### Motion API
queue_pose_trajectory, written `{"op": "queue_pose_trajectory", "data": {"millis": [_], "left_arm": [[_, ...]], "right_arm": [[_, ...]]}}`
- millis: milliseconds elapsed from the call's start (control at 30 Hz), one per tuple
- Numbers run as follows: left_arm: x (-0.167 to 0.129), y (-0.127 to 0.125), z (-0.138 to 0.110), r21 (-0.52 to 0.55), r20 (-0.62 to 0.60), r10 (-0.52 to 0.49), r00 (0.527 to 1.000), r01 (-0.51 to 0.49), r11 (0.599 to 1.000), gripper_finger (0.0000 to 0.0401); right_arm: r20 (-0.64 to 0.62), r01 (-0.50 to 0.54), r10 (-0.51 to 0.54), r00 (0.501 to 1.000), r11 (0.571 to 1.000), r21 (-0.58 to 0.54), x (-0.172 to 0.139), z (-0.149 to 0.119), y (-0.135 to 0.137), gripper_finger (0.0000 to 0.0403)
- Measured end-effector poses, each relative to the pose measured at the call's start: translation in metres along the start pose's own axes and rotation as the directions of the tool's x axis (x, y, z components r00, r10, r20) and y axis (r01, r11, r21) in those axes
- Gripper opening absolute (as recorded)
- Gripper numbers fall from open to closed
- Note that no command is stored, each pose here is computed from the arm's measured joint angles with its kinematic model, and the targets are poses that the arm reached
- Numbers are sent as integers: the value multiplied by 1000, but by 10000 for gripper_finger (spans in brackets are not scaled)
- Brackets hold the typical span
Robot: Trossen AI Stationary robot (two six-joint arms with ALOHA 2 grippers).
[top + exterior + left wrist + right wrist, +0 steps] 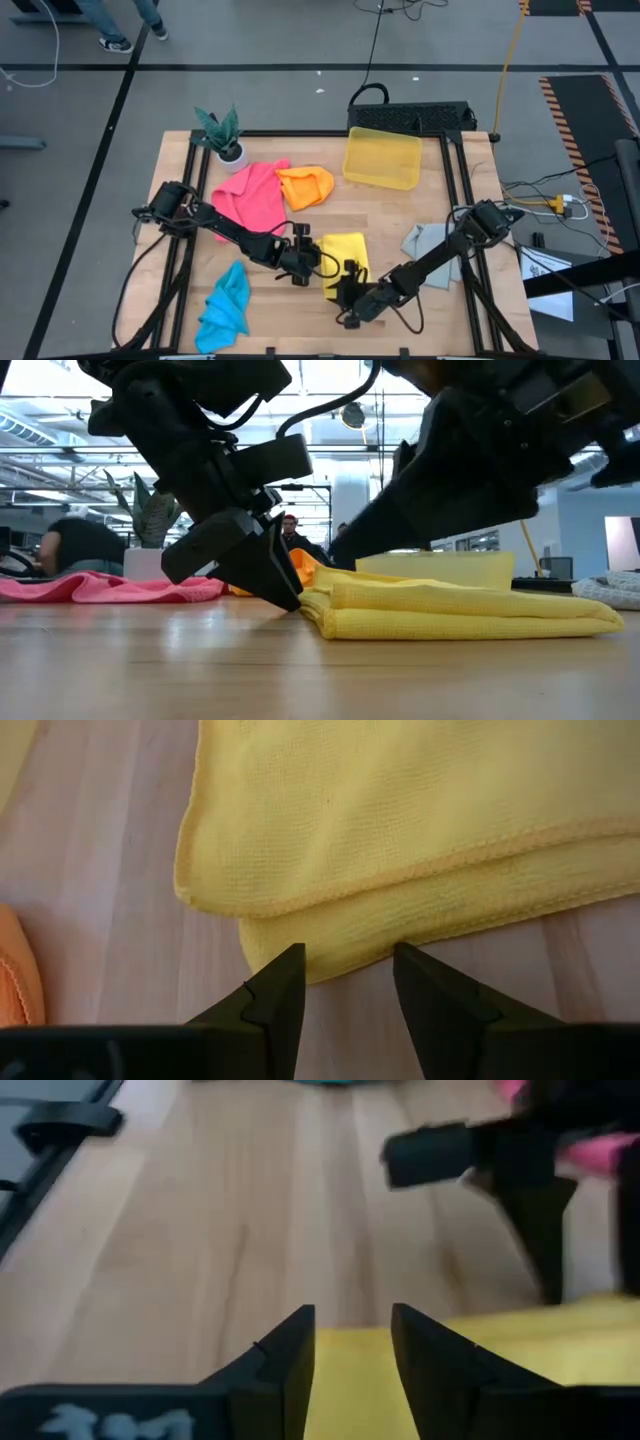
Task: Fold microfiber towels
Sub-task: Fold the yellow kitchen towel
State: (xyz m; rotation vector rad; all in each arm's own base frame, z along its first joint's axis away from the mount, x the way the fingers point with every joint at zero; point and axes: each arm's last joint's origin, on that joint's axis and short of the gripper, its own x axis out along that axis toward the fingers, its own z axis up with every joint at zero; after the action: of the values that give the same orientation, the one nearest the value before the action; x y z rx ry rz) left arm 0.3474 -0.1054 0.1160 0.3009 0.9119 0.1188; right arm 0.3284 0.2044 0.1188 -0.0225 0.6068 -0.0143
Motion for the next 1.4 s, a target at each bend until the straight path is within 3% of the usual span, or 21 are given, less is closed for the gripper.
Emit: {"op": "queue_pose_trajectory", "data": {"millis": [300,633,1133,1300,1400], "left_arm": [[0,0,0,-15,4,0,1000,0,1000,159],[1,-1,2,-25,21,-6,1000,7,1000,159],[1,1,1,-26,17,18,1000,-17,1000,159],[1,2,1,-24,14,56,998,-56,998,159],[-7,5,-2,12,-24,142,990,-142,990,159]], "right_arm": [[-58,-58,59,997,998,16,3,-3,-3,73],[-73,-49,43,996,996,-81,11,-14,-2,7],[-2,-125,131,991,948,-293,-7,-9,23,2],[-6,-130,134,991,951,-282,-7,-10,23,3],[-10,-129,132,991,953,-273,-6,-12,21,3]]}}
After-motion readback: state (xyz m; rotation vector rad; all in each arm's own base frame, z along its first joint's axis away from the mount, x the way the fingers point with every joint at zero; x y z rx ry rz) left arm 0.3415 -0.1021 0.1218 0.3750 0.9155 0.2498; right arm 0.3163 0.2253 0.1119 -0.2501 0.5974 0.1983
